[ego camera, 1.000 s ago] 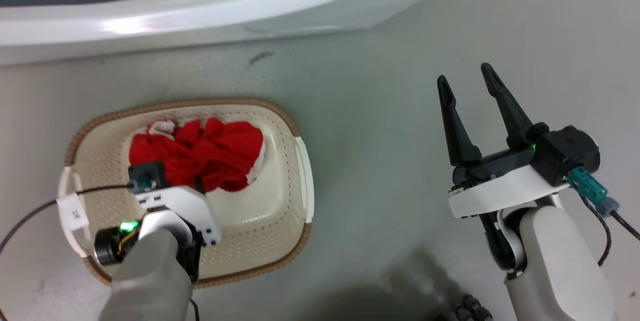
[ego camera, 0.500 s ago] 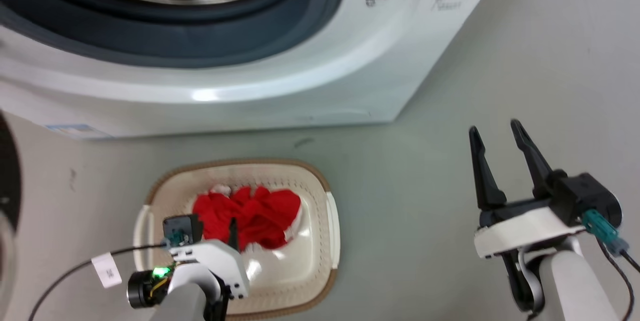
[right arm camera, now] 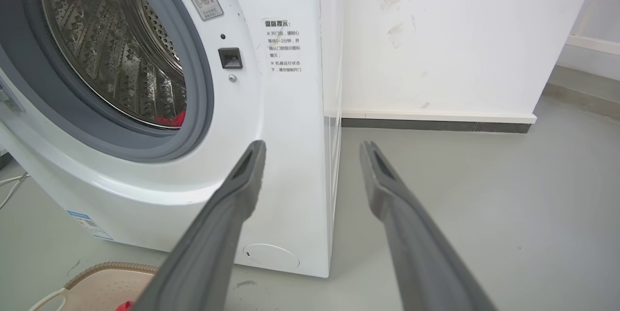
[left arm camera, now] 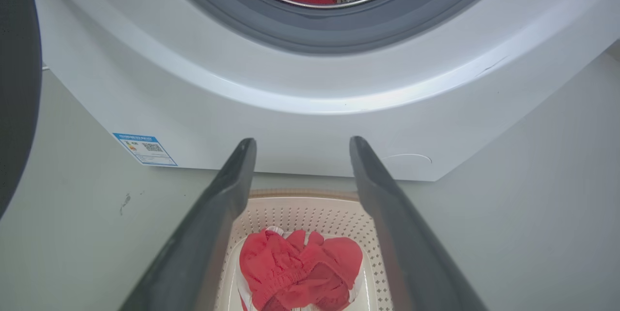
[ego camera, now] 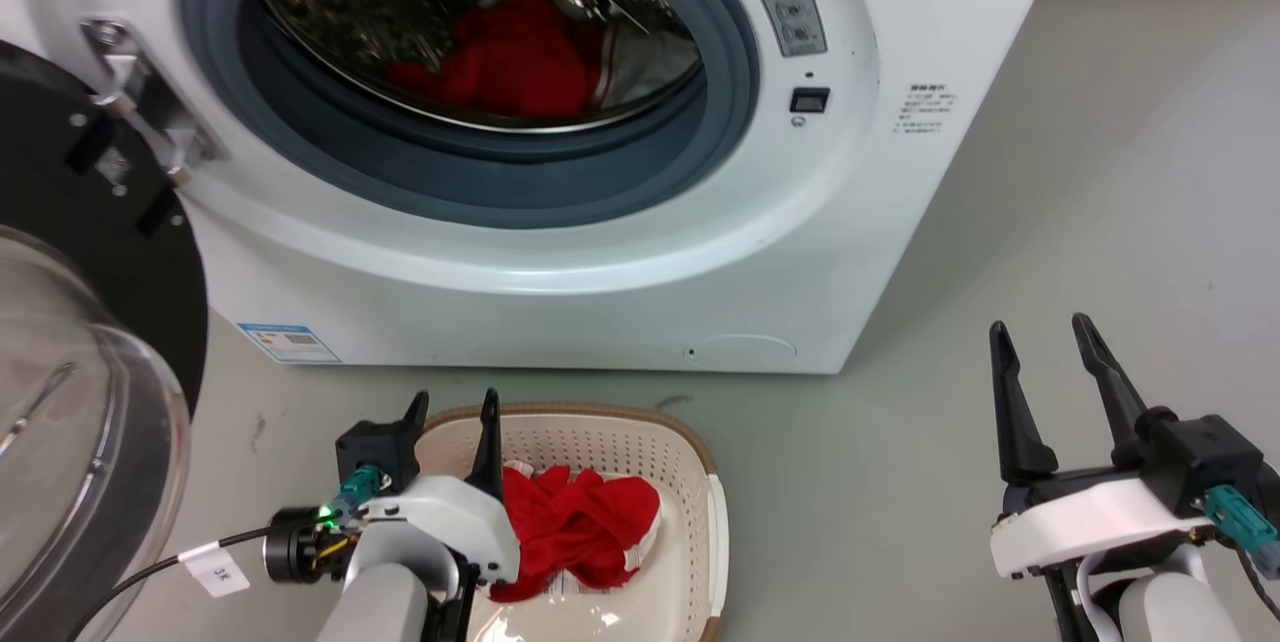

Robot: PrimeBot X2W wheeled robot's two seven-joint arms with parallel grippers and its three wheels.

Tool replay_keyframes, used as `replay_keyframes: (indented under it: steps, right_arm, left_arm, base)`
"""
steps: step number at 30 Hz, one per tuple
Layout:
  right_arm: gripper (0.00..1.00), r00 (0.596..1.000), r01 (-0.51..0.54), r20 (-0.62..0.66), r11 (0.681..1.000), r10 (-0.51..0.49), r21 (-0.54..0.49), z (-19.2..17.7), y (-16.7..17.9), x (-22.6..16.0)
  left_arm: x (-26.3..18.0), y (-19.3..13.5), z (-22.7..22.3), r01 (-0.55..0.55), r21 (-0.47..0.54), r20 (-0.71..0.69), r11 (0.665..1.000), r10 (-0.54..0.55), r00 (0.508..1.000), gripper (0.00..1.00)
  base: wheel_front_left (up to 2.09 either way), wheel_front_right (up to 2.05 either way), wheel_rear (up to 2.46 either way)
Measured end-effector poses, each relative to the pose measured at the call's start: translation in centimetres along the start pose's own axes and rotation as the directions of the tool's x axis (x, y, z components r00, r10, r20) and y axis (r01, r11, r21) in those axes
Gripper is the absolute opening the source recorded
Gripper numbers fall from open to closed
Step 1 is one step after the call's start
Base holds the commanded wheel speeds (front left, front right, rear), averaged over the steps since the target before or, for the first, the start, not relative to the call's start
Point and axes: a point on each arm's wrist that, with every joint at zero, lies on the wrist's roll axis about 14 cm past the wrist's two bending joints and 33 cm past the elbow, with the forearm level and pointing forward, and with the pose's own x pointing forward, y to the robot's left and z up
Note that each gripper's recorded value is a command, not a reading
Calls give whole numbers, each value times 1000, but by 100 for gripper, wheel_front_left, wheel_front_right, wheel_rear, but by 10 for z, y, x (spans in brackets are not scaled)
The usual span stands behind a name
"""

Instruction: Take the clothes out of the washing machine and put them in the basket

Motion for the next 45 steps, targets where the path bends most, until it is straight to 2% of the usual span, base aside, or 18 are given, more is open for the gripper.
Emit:
replay_keyframes:
  steps: [9,18,31,45]
  right_arm:
    - [100,999,-11,43,1000,11,-2,20,5,-9]
    - [100,999,-16,39,1000,16,2,19,6,-4]
    - [100,1000,-12,5,1000,12,28,-2,3,17]
    - [100,995,9,-95,997,-2,79,-58,-6,41]
  left_arm:
    - [-10,-7,72,16,9,221,1000,-18,975,100]
    - [11,-13,104,36,30,288,999,-43,957,100]
    - [94,-20,151,63,88,315,994,-87,945,100]
    - [211,-22,141,58,133,155,989,-78,985,100]
  base:
    - [0,0,0]
    - [0,0,0]
    - [0,0,0]
    - [0,0,0]
